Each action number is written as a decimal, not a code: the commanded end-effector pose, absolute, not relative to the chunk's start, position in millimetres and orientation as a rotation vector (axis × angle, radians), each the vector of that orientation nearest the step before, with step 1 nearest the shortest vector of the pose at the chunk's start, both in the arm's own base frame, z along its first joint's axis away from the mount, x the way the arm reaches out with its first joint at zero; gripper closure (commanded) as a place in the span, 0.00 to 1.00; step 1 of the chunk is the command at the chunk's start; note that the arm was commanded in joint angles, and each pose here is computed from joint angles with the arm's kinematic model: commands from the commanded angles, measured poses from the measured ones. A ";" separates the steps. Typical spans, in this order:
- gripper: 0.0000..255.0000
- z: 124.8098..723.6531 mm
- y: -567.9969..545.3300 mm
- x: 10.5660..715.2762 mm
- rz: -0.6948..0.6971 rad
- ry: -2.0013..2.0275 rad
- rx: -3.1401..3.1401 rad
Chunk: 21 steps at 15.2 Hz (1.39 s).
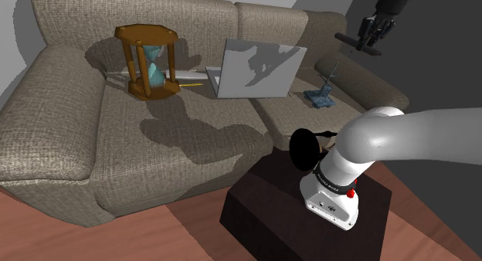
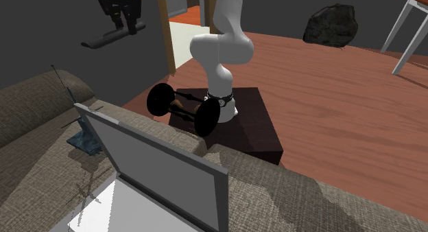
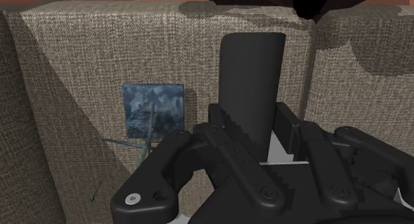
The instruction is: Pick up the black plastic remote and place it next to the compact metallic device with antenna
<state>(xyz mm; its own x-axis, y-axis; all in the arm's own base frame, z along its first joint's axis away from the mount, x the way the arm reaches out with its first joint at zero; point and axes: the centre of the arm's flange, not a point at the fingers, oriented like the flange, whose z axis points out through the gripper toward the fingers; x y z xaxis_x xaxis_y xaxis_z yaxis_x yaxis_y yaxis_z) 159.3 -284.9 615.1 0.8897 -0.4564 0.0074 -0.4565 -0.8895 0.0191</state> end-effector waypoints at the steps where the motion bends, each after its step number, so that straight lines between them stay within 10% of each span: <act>1: 1.00 613.8 -306.4 142.9 0.003 -0.731 3.034; 21: 1.00 513.5 -316.9 135.3 0.003 -0.731 3.034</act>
